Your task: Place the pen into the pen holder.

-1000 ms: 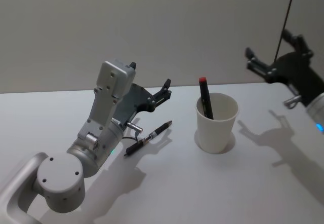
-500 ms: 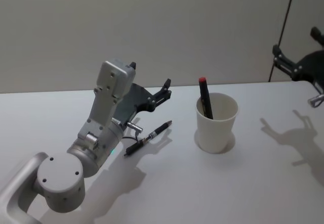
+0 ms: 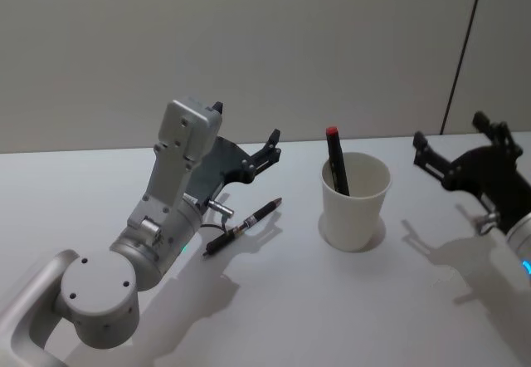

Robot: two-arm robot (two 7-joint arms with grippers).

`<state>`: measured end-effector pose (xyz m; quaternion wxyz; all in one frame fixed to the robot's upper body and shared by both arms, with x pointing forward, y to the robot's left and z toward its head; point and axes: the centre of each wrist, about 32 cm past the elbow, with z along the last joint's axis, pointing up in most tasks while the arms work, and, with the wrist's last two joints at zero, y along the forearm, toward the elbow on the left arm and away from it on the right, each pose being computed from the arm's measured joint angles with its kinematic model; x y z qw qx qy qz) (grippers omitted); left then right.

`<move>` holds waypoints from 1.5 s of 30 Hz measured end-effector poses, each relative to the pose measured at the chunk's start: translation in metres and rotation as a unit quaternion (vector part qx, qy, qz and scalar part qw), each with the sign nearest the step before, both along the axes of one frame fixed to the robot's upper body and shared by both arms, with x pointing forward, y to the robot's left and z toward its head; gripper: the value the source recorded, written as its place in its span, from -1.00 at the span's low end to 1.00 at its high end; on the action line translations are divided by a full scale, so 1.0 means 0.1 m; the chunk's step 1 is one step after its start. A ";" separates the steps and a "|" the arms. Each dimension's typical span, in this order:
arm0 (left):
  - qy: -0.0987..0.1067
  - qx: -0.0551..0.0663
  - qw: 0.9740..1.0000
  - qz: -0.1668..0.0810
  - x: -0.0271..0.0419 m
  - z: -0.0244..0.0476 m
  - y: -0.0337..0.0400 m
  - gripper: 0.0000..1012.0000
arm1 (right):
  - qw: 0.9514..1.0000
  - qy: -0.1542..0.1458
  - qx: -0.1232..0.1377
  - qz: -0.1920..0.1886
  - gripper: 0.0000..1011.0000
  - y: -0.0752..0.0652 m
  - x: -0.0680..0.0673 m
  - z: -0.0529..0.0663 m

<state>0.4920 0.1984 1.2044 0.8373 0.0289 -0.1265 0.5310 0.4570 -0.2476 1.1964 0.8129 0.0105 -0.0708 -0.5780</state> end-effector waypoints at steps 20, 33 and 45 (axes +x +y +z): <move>0.007 0.001 1.000 -0.010 -0.004 0.007 0.010 0.98 | 0.999 0.028 0.022 0.003 0.98 0.10 -0.14 -0.08; 0.065 0.010 0.996 -0.066 -0.041 0.057 0.089 0.98 | 0.999 0.028 0.022 0.004 0.98 0.10 -0.14 -0.08; 0.149 0.025 0.982 -0.109 -0.053 0.060 0.271 0.98 | 0.999 0.028 0.022 0.004 0.98 0.10 -0.14 -0.08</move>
